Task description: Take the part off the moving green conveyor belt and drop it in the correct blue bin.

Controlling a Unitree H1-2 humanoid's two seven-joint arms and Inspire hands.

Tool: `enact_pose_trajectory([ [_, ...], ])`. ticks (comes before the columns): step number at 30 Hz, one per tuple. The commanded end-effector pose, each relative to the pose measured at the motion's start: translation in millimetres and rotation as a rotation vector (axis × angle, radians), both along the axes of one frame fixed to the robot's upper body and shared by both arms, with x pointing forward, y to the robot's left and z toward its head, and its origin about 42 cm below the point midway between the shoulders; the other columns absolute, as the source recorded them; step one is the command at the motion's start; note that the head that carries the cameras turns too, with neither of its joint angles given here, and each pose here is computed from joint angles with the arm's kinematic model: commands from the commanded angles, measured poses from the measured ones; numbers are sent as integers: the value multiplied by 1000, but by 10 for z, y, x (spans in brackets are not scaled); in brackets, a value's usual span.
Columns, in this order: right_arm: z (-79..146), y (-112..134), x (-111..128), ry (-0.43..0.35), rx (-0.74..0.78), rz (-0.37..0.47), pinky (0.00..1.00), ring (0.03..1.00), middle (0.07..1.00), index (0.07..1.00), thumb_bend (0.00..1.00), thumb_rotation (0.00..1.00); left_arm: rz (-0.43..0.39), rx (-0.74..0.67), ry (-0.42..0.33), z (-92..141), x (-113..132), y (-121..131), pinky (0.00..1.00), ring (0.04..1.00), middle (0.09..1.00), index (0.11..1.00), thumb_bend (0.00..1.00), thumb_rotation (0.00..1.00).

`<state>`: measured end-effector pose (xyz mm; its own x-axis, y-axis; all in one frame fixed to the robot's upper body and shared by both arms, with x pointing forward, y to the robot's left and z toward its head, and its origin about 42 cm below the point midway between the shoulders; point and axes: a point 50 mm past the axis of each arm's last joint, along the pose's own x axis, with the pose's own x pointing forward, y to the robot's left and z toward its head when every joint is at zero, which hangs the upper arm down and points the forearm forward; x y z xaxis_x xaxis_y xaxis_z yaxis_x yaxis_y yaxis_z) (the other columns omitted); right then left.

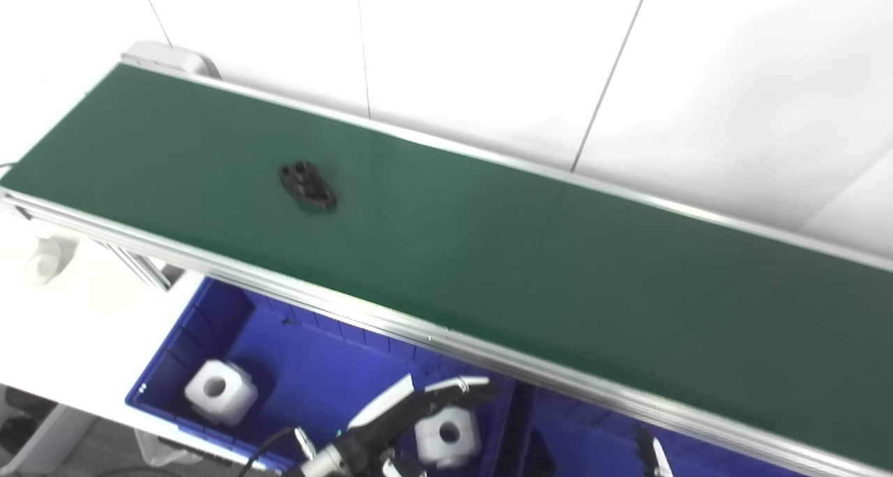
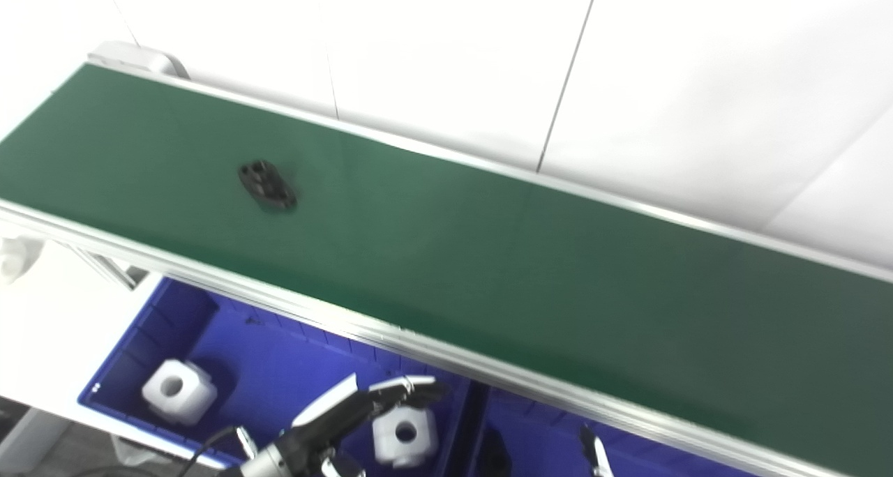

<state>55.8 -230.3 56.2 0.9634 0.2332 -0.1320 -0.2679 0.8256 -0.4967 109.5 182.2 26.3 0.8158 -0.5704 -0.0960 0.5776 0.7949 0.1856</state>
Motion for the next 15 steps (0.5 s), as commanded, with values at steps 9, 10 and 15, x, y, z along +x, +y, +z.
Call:
enact_pose_trajectory([
  [9,-25,26,-2,-43,14,-15,874,919,942,978,828,215,1,5,-37,-27,40,38,796,846,872,834,940,140],
  [10,-39,27,1,-45,14,-14,872,917,940,976,831,213,-1,6,-36,-34,43,40,796,845,872,833,940,137],
  [15,-121,35,35,-50,27,-7,876,916,933,975,826,197,0,21,-32,-78,64,54,776,835,864,827,934,145],
])
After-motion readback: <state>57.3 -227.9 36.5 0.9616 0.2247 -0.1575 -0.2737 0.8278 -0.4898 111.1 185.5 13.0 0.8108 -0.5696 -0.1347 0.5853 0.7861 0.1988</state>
